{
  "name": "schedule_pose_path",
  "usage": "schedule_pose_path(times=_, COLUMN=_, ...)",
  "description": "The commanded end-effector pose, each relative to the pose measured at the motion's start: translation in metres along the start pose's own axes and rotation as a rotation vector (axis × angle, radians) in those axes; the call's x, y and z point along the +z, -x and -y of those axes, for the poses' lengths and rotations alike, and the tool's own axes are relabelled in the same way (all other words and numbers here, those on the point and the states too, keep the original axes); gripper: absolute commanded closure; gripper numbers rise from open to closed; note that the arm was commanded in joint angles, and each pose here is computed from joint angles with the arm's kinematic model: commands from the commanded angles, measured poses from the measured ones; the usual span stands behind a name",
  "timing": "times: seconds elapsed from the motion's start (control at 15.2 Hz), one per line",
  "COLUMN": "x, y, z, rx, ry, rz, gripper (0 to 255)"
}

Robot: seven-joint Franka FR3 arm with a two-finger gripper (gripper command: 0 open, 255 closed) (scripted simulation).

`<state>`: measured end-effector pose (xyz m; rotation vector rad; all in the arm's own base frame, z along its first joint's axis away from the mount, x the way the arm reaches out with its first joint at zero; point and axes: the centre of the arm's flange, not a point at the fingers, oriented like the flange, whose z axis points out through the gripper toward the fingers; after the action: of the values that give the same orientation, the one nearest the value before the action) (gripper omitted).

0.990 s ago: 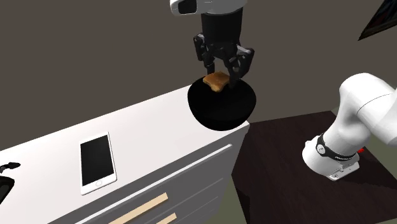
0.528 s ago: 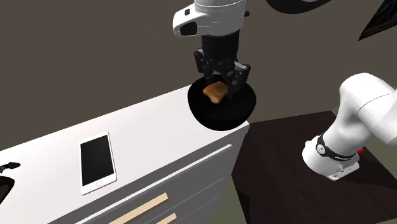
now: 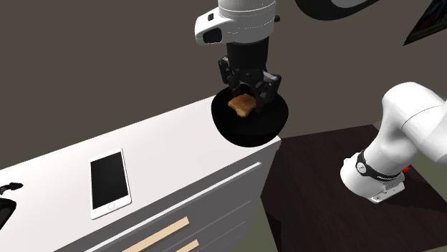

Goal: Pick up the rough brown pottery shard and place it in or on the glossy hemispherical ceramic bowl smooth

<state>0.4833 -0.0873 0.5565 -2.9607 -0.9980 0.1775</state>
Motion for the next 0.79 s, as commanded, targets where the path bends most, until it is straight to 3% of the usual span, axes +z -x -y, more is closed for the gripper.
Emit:
schedule_pose_path(times=0.0, x=0.0, y=0.0, z=0.0, rx=0.0, ry=0.0, rz=0.0, gripper=0)
schedule_pose_path(times=0.33, x=0.0, y=0.0, z=0.0, rx=0.0, ry=0.0, rz=0.0, gripper=0)
schedule_pose_path(times=0.59, x=-0.05, y=0.0, z=0.0, rx=0.0, ry=0.0, rz=0.0, gripper=0)
schedule_pose_path(times=0.73, x=-0.05, y=0.0, z=0.0, rx=0.0, ry=0.0, rz=0.0, gripper=0)
